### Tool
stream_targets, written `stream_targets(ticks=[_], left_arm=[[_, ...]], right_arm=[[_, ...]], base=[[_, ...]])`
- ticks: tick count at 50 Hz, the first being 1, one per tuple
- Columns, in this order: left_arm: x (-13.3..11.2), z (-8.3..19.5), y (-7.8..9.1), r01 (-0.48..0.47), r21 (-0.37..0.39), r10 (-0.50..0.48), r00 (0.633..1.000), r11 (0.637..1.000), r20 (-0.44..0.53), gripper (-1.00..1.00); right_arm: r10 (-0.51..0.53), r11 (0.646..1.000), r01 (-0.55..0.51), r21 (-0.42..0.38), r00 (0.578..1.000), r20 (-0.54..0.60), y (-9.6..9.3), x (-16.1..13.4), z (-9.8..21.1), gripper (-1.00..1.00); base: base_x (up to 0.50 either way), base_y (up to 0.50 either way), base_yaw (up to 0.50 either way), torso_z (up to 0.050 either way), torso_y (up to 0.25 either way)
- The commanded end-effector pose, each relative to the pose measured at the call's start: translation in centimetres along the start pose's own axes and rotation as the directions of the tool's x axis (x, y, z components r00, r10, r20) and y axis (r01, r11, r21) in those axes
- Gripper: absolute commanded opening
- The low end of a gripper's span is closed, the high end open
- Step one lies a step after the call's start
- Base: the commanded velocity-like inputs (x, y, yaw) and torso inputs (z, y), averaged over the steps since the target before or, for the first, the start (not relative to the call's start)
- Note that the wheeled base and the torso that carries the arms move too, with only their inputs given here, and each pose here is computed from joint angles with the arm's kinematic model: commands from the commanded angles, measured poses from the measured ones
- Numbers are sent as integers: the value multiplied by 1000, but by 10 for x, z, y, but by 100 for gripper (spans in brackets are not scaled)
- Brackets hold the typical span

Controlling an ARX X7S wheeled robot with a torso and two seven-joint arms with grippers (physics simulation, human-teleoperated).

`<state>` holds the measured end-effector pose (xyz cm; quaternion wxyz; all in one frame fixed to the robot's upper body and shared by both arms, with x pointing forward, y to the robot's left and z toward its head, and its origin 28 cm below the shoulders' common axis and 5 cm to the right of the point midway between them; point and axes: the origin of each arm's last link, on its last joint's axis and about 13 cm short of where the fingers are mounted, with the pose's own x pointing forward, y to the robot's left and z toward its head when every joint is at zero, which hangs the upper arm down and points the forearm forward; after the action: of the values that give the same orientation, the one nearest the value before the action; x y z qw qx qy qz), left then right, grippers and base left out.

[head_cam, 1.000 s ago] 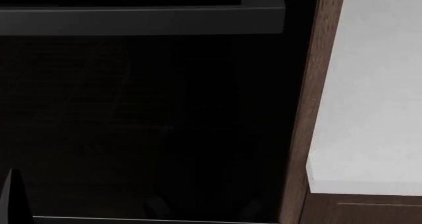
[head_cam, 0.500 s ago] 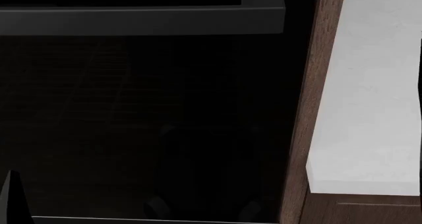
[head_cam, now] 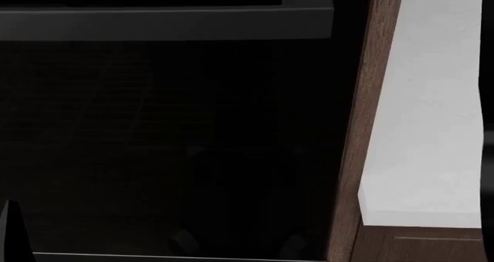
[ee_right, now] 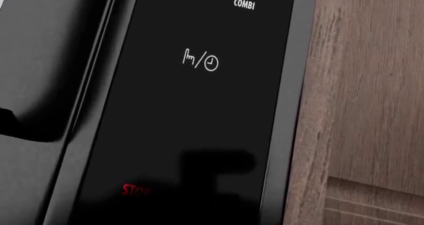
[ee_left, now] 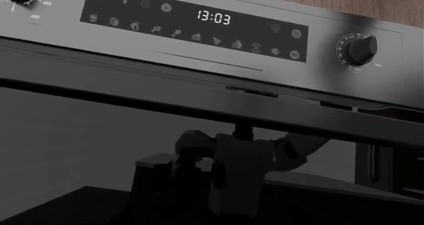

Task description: Press the start button on the microwave

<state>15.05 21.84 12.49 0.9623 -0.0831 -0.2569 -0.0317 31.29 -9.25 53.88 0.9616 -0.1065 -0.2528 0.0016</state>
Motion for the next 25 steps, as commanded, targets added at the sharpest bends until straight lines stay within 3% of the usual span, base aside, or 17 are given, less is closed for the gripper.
stream_targets(ticks=[1,25], left_arm=[[2,1,1,9,29,-10,1000,1000,21,100],[1,-1,3,1,27,-1,1000,1000,16,100]], right_arm=[[34,999,-34,9,999,-10,5,6,-7,-100],[44,997,-37,67,993,-110,9,13,-33,-100]], base=[[17,3,10,11,0],[21,3,12,6,0]])
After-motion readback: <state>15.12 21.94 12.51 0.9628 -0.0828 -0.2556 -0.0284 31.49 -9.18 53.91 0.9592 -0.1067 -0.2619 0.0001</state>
